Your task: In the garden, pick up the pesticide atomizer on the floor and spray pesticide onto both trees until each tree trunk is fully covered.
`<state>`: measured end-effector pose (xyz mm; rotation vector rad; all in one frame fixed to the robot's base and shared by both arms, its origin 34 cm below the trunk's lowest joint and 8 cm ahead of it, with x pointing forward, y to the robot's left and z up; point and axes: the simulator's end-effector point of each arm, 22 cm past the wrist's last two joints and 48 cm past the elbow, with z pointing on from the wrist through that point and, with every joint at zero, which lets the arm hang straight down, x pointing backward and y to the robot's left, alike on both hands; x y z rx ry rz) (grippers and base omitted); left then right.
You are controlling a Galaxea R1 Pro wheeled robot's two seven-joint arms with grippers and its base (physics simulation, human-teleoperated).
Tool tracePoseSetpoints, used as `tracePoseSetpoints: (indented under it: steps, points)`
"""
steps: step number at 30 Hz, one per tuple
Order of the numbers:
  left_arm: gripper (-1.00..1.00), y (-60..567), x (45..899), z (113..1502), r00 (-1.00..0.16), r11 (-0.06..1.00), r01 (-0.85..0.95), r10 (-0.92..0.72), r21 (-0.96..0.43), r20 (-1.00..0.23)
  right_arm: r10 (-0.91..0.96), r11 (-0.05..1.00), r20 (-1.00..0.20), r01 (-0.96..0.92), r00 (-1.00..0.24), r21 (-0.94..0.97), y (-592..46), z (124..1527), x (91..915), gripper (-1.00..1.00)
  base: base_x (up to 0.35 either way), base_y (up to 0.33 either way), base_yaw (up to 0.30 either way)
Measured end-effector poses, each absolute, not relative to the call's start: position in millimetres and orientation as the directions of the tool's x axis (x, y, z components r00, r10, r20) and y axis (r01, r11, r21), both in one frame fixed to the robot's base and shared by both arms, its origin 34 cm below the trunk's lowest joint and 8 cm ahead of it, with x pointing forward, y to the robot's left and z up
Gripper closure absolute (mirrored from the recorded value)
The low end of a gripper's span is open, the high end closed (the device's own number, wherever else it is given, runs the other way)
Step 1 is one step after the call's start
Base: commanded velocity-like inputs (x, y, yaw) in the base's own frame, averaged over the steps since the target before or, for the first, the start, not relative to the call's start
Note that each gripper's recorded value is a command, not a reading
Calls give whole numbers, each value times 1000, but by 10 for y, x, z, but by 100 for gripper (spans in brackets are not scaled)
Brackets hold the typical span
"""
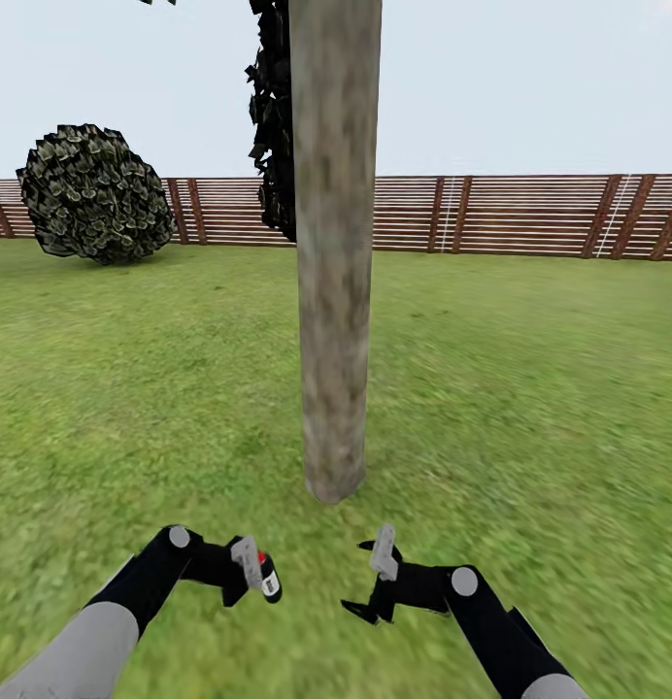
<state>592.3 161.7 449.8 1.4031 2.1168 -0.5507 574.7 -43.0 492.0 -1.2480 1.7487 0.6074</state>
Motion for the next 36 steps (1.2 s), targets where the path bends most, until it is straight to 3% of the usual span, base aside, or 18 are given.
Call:
tracePoseSetpoints:
  steps: [2,3,36]
  points:
    - [100,1579,5905,4483,-304,361,932,720,-38,-623,-490,367,-865,-925,-107,-94,-405,4935,5740,-100,0,0,0]
    - [100,1568,5903,4481,-302,358,933,722,-37,-622,-490,365,-865,-926,-107,-93,-400,4935,5735,100,0,0,0]
    - [100,636,5622,4503,-117,130,991,781,-23,-614,-474,294,-877,-953,-82,-70,-210,5071,5681,100,0,0,0]
